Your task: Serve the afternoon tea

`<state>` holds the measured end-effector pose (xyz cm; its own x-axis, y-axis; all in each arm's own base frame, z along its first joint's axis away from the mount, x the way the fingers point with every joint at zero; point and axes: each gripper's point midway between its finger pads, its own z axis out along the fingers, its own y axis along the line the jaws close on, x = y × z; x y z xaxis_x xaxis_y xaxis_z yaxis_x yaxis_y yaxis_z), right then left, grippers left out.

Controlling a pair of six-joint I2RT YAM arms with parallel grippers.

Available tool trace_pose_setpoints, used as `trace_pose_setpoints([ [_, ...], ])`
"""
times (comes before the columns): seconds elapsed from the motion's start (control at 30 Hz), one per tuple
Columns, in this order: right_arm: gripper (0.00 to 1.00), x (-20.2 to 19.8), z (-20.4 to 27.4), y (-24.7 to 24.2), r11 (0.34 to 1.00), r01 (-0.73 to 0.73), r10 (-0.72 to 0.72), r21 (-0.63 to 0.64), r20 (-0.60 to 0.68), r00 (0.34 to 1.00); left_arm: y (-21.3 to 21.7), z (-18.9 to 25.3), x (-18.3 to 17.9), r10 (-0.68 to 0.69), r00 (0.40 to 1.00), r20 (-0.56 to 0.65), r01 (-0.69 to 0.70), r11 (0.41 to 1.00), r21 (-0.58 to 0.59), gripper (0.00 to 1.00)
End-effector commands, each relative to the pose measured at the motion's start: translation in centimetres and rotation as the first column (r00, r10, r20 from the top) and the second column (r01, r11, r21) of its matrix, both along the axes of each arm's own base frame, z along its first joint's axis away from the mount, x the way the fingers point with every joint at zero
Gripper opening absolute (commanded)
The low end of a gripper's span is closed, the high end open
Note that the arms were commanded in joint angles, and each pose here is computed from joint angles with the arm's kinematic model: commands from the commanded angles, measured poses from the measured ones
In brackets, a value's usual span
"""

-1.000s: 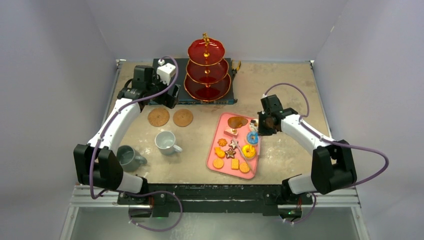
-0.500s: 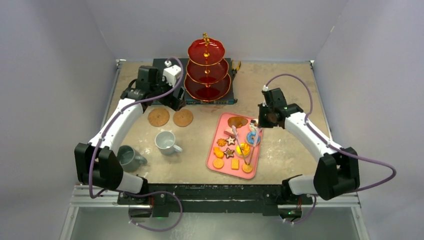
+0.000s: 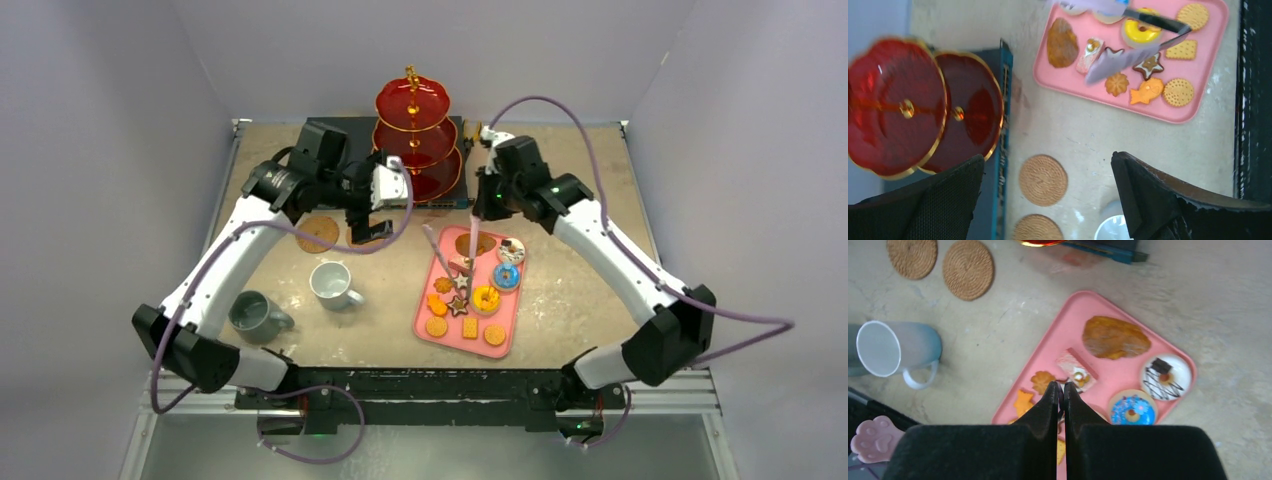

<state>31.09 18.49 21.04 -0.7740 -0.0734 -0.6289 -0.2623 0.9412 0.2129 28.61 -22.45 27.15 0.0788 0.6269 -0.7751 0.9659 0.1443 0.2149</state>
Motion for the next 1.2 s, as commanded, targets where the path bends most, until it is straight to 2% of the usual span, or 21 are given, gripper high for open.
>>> trace_pose_setpoints([
  [0.0, 0.0, -0.4, 0.1, 3.0, 0.999, -0.046, 0.046, -0.001, -0.022, 0.999, -1.2, 3.4, -5.5, -0.376, 0.888, 0.264, 0.363, 0.927, 0.1, 1.0],
  [0.07, 0.0, -0.7, 0.6, 4.3, 0.997, -0.082, 0.081, -0.003, -0.02, 0.996, -1.4, 2.3, -7.6, -0.488, 0.827, 0.28, 0.452, 0.872, 0.185, 0.99],
  [0.17, 0.0, -1.1, 1.2, 5.9, 0.991, -0.129, 0.128, -0.035, -0.015, 0.992, -1.3, 1.0, -9.1, -0.57, 0.765, 0.298, 0.501, 0.819, 0.279, 0.97],
  [0.33, 0.0, -1.6, 1.7, 7.5, 0.983, -0.166, 0.166, -0.077, -0.008, 0.986, -2.5, 0.6, -9.7, -0.614, 0.722, 0.319, 0.507, 0.783, 0.36, 0.93],
  [0.53, 0.0, -2.1, 2.9, 9.0, 0.976, -0.196, 0.198, -0.09, 0.01, 0.98, -2.6, -0.9, -8.7, -0.635, 0.71, 0.304, 0.452, 0.743, 0.494, 0.83],
  [0.63, 0.0, -2.5, 3.1, 9.5, 0.971, -0.213, 0.215, -0.113, 0.01, 0.976, -2.6, -1.2, -8.1, -0.627, 0.719, 0.3, 0.419, 0.735, 0.533, 0.67],
  [0.7, 0.0, -2.7, 3.3, 9.6, 0.967, -0.22, 0.223, -0.127, 0.011, 0.975, -2.2, -1.5, -7.9, -0.625, 0.73, 0.276, 0.399, 0.717, 0.571, 0.6],
  [0.93, 0.0, -3.1, 3.5, 9.3, 0.96, -0.228, 0.233, -0.16, 0.011, 0.973, -1.0, -2.3, -7.5, -0.605, 0.773, 0.193, 0.37, 0.677, 0.636, 0.53],
  [1.03, 0.0, -3.3, 3.7, 9.4, 0.958, -0.236, 0.242, -0.164, 0.014, 0.97, -0.8, -2.1, -7.2, -0.611, 0.763, 0.211, 0.355, 0.668, 0.654, 0.49],
  [1.17, 0.0, -3.6, 3.7, 9.3, 0.954, -0.244, 0.249, -0.172, 0.01, 0.968, -1.1, -1.3, -6.4, -0.602, 0.753, 0.266, 0.32, 0.688, 0.651, 0.43],
])
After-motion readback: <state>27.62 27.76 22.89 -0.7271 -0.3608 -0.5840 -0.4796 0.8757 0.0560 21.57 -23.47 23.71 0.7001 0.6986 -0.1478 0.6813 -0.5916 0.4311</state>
